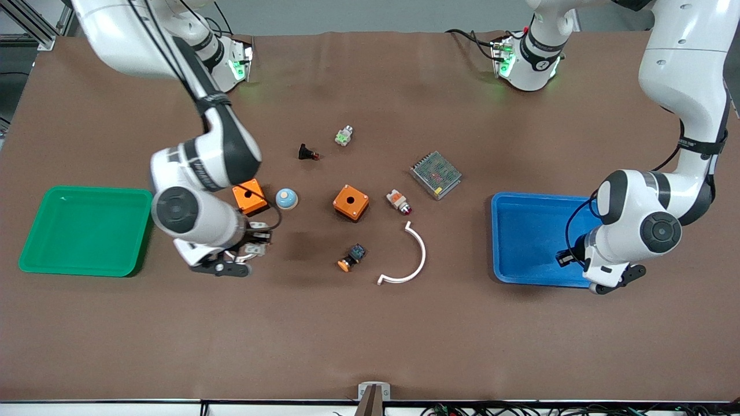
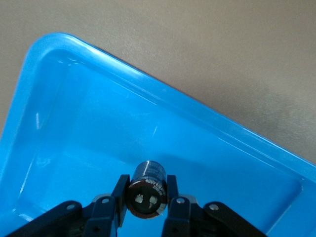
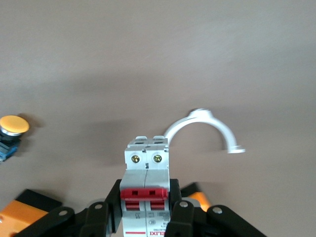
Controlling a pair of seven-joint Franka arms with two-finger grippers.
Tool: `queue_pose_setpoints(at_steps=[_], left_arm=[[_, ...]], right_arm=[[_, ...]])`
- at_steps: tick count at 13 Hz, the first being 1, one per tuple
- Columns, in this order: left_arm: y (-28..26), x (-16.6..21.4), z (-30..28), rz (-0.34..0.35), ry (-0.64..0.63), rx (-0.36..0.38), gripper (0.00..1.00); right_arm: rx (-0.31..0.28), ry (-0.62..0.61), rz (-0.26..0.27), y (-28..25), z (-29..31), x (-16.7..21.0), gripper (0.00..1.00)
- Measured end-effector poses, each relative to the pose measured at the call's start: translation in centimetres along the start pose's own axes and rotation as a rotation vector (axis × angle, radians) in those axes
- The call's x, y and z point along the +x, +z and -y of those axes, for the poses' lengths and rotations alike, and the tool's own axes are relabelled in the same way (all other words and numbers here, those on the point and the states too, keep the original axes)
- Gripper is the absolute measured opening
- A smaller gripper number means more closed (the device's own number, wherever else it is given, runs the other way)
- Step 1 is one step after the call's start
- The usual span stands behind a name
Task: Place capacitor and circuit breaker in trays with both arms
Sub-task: 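Lower the capacitor into the blue tray while the right gripper carries the breaker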
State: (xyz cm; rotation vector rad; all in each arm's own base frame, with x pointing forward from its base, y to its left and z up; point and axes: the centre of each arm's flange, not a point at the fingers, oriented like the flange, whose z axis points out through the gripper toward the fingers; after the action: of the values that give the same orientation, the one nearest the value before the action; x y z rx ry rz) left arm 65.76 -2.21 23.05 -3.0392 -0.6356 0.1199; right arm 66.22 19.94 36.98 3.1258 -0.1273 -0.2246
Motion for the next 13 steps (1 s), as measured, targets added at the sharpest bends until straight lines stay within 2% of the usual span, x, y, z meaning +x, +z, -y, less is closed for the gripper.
queue_pose_setpoints(at_steps=[4, 5, 8, 10, 11, 13], left_arm=[[1.8, -1.1, 0.1, 0.011, 0.010, 0.001, 0.34], [1.9, -1.2, 0.1, 0.013, 0.016, 0.002, 0.41], [1.2, -1.2, -0.1, 0.000, 0.029, -0.004, 0.74], [-1.2, -1.1, -0.4, -0.033, 0.039, -0.015, 0.96], [-3.4, -1.0, -0.4, -0.058, 0.052, -0.019, 1.00], [-9.4, -1.0, 0.0, -0.127, 0.110, -0.025, 1.00]], right_arm=[[0.004, -0.096, 0.033, -2.2, -13.2, 3.1, 0.40], [0.005, -0.120, 0.032, -2.3, -16.9, 3.7, 0.40], [0.018, -0.178, 0.031, -2.3, -28.0, 4.1, 0.40], [-0.012, -0.195, 0.035, -2.2, -33.2, 3.7, 0.40], [-0.023, -0.196, 0.034, -2.2, -35.0, 3.6, 0.40], [-0.046, -0.197, 0.011, -2.5, -38.0, 3.5, 0.40]])
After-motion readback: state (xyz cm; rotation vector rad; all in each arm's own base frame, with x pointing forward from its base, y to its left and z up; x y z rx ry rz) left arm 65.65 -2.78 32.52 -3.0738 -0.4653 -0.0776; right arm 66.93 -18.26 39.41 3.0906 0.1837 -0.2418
